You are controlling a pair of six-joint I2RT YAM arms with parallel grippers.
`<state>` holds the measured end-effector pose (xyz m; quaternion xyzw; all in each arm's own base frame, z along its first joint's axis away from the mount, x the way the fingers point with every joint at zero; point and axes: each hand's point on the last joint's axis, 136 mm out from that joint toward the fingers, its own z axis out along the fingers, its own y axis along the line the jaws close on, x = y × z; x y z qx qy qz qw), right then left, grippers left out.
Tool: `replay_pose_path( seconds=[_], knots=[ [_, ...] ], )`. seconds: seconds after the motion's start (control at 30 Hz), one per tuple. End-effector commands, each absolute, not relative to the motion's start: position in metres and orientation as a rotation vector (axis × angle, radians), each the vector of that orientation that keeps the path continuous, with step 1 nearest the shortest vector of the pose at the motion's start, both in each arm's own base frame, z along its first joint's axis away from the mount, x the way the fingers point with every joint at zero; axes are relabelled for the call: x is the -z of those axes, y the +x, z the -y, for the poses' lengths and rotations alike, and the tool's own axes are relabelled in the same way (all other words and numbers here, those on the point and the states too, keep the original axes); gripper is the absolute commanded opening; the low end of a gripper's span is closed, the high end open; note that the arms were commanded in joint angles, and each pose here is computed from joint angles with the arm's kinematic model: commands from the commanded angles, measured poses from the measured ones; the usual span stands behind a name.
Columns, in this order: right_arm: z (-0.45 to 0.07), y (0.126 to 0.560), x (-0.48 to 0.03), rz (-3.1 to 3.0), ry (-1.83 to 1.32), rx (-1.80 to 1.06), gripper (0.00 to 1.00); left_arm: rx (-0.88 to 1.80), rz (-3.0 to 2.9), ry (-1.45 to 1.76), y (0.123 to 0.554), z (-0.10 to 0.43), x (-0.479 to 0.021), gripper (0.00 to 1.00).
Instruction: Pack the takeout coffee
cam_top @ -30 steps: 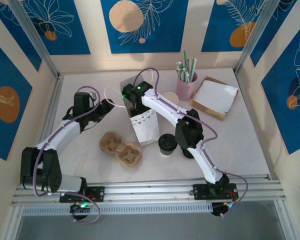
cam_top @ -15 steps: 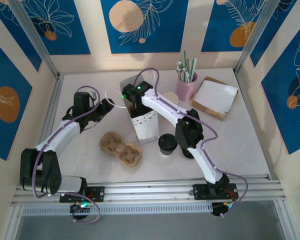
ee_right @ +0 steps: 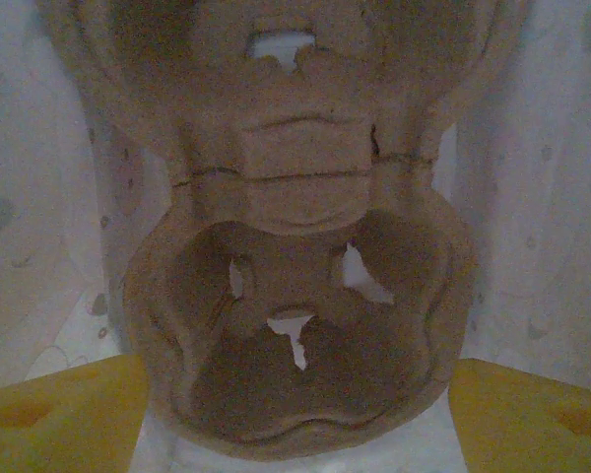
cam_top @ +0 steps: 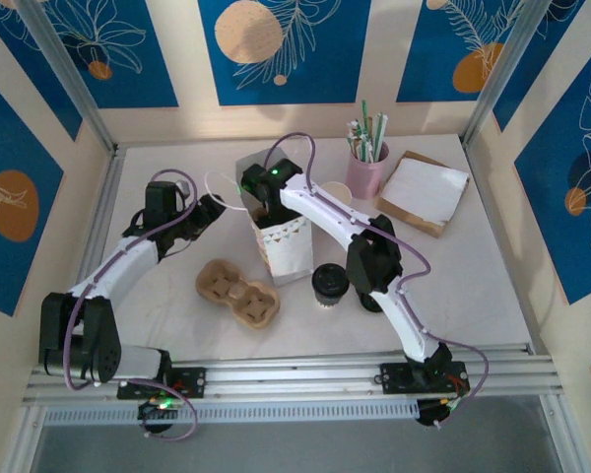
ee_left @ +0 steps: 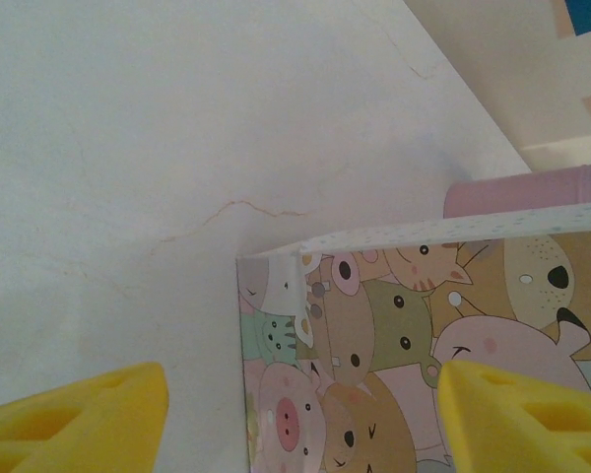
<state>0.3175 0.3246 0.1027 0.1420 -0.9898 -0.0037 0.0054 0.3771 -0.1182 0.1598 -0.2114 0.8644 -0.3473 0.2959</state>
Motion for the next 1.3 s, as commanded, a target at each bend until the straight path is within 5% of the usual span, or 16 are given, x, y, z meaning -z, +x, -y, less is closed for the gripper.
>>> replay_pose_path(
  seconds=[0.0,0.43,0.63,1.27],
  knots=[
    [-0.324,0.312,-0.126,3.112,0.431,0.074,0.81,0.912,-2.276,-0.51,0.378,0.122,-0.176,0.73],
    [-0.327,0.311,-0.141,3.135,0.438,0.121,0.86,0.911,-2.276,-0.509,0.377,0.122,-0.176,0.72],
    [-0.327,0.311,-0.143,3.138,0.445,0.121,0.98,0.91,-2.277,-0.508,0.377,0.123,-0.177,0.72],
    [-0.331,0.307,-0.166,3.182,0.477,0.185,1.0,0.9,-2.276,-0.502,0.376,0.123,-0.182,0.72]
  ],
)
